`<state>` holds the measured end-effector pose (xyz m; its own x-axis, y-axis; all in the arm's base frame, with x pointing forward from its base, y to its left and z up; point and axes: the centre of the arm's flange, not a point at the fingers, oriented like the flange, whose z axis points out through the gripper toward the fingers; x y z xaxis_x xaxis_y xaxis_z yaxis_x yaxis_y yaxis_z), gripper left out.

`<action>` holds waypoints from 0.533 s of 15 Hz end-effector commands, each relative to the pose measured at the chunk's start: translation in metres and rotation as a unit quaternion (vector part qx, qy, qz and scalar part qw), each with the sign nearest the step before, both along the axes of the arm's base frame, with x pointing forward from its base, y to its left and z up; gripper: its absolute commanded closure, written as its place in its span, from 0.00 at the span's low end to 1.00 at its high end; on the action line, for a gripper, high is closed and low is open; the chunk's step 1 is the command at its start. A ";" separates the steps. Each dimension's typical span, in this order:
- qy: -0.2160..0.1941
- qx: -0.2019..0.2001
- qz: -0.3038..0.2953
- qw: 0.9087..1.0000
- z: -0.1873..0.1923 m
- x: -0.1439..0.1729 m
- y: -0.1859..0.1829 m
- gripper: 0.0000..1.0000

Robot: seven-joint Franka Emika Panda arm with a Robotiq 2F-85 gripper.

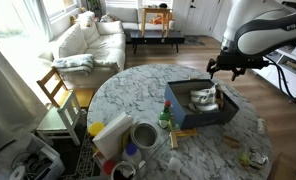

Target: Wrap the Cheetos packet in the striped cloth then put them in the box

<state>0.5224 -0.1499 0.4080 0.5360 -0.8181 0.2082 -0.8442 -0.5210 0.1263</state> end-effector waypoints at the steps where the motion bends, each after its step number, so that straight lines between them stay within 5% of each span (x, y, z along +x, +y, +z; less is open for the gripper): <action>1: -0.012 -0.006 0.001 1.000 0.041 -0.048 0.006 0.00; 2: -0.008 -0.016 0.003 1.000 0.011 0.002 -0.004 0.00; 8: -0.018 -0.012 0.004 1.000 0.021 0.002 -0.009 0.00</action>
<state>0.5241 -0.1593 0.4291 0.5337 -0.8086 0.2475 -0.8446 -0.5241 0.1091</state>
